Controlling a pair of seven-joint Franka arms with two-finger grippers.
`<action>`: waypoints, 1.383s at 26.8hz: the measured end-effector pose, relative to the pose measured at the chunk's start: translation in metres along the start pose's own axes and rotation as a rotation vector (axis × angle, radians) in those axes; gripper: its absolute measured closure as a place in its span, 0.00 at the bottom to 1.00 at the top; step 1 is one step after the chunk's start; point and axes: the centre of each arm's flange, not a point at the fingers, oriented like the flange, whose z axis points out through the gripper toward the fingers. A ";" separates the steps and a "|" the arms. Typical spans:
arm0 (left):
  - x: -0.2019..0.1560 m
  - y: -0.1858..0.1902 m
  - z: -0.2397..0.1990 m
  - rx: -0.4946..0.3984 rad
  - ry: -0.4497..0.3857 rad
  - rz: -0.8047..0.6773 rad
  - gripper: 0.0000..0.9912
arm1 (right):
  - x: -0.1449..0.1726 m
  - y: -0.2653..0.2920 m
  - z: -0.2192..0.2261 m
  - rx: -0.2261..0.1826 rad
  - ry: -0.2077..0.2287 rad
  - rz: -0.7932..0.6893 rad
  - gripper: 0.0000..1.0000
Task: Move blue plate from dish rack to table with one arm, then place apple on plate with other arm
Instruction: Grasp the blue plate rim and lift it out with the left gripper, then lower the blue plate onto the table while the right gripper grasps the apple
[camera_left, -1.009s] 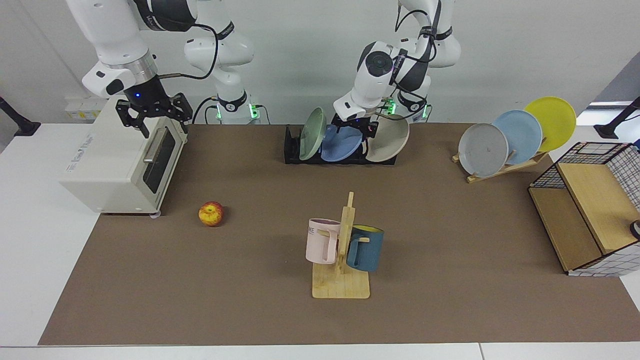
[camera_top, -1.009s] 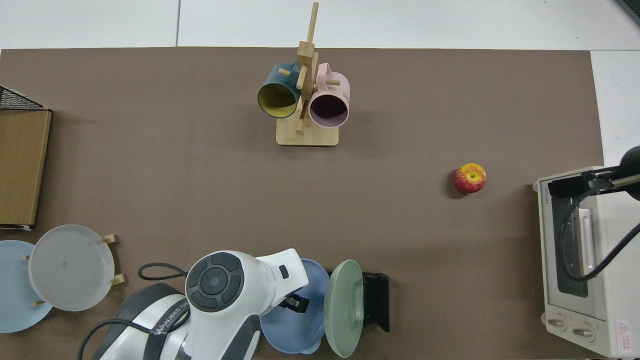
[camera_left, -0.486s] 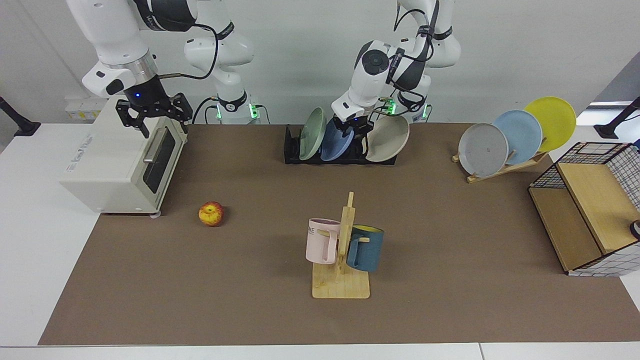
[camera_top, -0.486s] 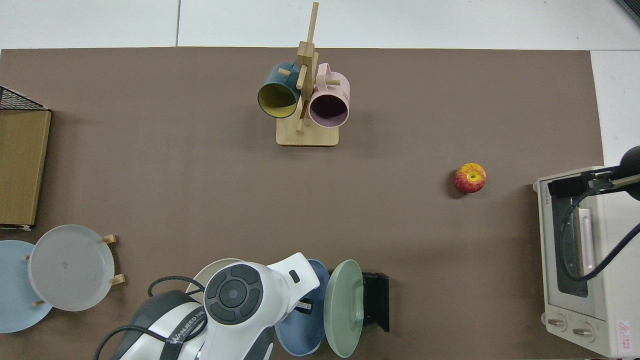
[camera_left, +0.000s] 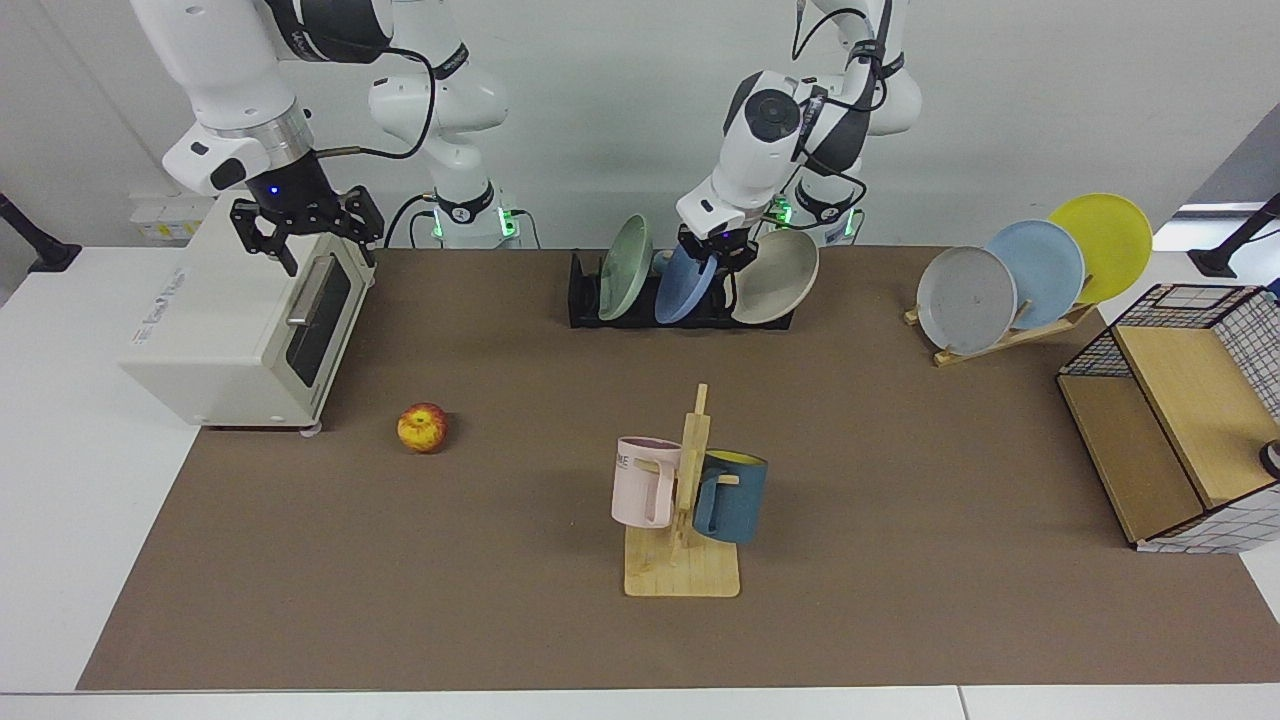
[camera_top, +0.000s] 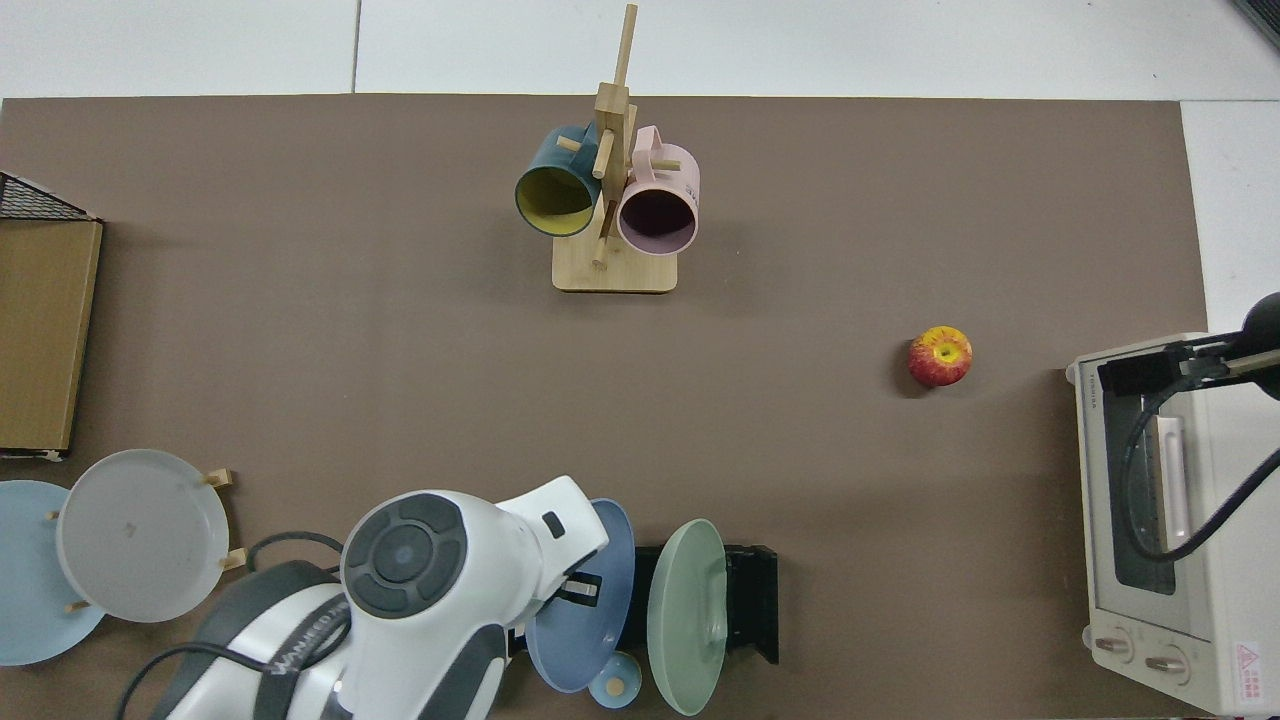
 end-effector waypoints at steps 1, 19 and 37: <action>0.004 -0.007 -0.010 -0.010 0.004 -0.011 0.89 | 0.000 0.001 0.000 0.000 0.000 0.001 0.00; 0.113 -0.109 -0.056 -0.201 0.181 -0.122 0.89 | 0.009 -0.012 0.048 0.010 0.040 -0.034 0.00; 0.171 -0.164 0.002 -0.461 0.149 -0.122 0.89 | 0.048 -0.005 0.172 -0.014 0.044 -0.027 0.00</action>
